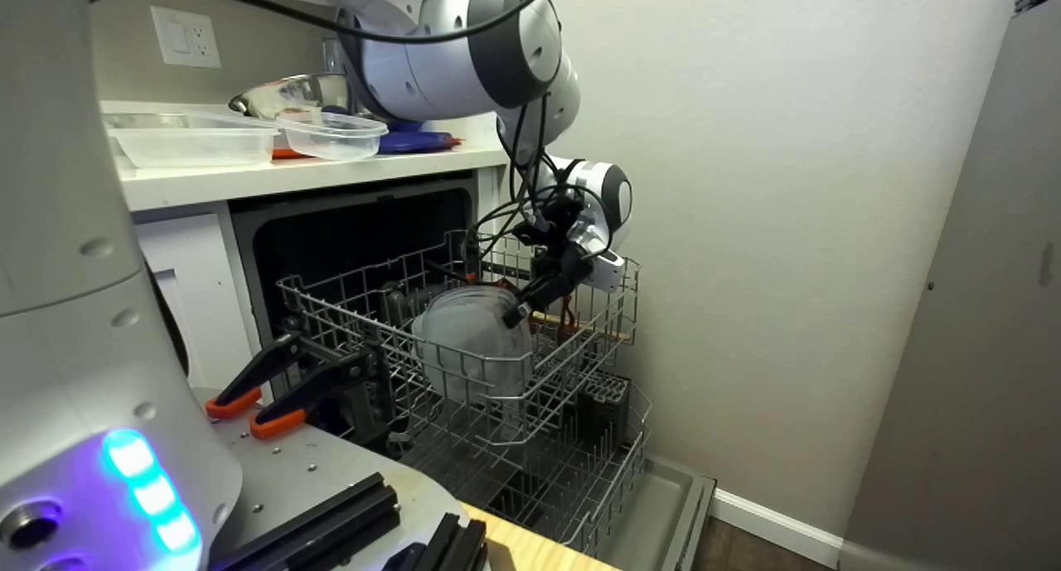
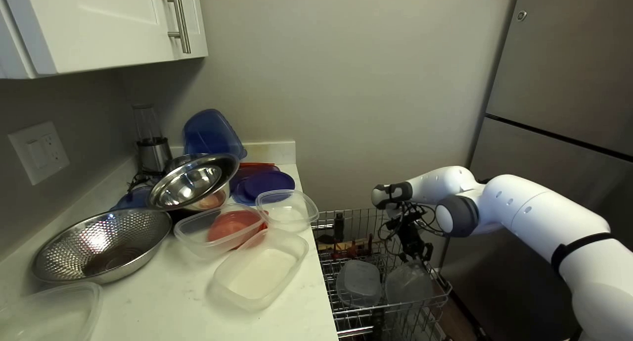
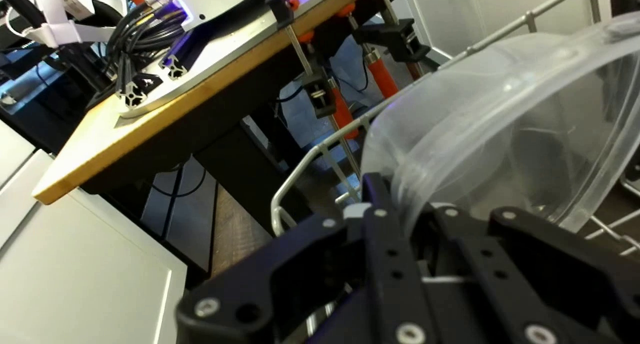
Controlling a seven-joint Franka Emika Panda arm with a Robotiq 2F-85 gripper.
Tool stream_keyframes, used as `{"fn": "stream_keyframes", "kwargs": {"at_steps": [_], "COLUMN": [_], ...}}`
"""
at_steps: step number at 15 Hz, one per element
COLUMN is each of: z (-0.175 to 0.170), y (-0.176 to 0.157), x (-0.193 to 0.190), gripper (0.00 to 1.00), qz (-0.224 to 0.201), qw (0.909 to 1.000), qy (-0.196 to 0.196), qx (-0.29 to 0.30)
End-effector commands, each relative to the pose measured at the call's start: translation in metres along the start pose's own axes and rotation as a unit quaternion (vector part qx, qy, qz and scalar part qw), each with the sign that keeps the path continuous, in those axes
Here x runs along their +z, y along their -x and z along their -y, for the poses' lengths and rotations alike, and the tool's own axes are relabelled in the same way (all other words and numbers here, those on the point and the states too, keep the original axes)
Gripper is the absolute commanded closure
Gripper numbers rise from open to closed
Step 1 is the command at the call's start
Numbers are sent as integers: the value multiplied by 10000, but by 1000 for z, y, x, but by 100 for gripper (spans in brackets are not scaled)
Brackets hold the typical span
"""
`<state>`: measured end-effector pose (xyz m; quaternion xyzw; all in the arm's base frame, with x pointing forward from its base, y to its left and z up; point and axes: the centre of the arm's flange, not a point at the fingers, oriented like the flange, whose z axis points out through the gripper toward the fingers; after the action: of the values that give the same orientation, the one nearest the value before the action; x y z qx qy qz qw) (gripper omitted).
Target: Put one clear bowl from the counter on the rack.
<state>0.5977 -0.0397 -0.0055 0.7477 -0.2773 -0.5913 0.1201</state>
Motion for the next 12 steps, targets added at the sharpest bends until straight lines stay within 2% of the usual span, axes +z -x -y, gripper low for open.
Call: {"fn": "stream_keyframes", "kwargs": {"at_steps": [1,5,6,8,12], "z": [17,18,18,18,16], "y": [-18,-18,-18,-14,0], "x": [-17,-17,-18,-18,-28], "gripper": [98,97,69,66,41], "qz": [-75,-157,-181,-317,-968], "qw": [9990,9979,9975,9966,9871], "qy": [-112,-171,-187,-252,-544], "qx": [425,611,660,719,1153]}}
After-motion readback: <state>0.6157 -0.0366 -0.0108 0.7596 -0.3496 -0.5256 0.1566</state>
